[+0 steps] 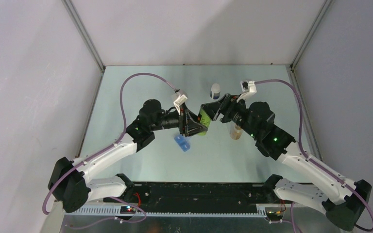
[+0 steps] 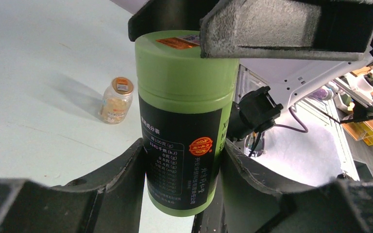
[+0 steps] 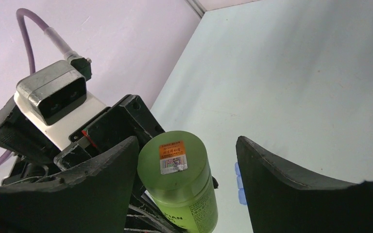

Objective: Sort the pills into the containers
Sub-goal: Unscrew the lid of the pill bottle.

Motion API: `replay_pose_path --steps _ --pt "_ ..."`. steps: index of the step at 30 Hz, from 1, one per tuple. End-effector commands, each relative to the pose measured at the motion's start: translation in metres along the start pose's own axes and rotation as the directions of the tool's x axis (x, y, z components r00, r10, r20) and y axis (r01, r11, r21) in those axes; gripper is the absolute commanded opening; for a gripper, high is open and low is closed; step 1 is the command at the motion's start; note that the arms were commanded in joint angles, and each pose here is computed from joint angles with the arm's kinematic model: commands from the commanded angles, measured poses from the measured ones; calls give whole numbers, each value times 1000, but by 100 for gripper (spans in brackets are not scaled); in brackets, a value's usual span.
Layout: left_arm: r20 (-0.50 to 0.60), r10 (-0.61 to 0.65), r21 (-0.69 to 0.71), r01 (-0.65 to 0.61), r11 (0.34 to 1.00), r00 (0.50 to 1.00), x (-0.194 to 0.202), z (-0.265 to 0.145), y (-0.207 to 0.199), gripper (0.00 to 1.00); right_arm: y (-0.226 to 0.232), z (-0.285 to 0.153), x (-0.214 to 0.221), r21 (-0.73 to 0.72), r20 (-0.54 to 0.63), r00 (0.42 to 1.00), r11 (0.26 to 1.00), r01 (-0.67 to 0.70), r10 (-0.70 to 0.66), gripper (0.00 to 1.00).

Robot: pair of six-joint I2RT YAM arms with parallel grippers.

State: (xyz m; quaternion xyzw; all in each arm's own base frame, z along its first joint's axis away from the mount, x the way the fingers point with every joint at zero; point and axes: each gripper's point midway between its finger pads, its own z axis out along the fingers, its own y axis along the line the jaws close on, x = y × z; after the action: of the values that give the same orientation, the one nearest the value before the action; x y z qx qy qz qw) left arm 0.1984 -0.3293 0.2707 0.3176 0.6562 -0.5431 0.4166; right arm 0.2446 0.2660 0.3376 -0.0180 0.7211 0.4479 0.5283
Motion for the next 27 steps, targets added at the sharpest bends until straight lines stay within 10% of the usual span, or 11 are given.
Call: replay_pose_path --steps 1,11,19,27 --pt "73 58 -24 -56 998 996 -24 1 0 0 6 0 -6 8 11 1000 1000 12 -12 78" --pt "22 49 -43 -48 998 999 -18 3 6 0 17 3 4 -48 -85 992 995 90 -94 85" --pt "0 54 -32 -54 998 999 -15 4 5 0 20 -1 -1 -57 -80 989 991 118 -122 46" --pt "3 55 -5 -55 998 999 -16 2 -1 0 26 -12 5 -213 -154 965 961 176 -211 36"
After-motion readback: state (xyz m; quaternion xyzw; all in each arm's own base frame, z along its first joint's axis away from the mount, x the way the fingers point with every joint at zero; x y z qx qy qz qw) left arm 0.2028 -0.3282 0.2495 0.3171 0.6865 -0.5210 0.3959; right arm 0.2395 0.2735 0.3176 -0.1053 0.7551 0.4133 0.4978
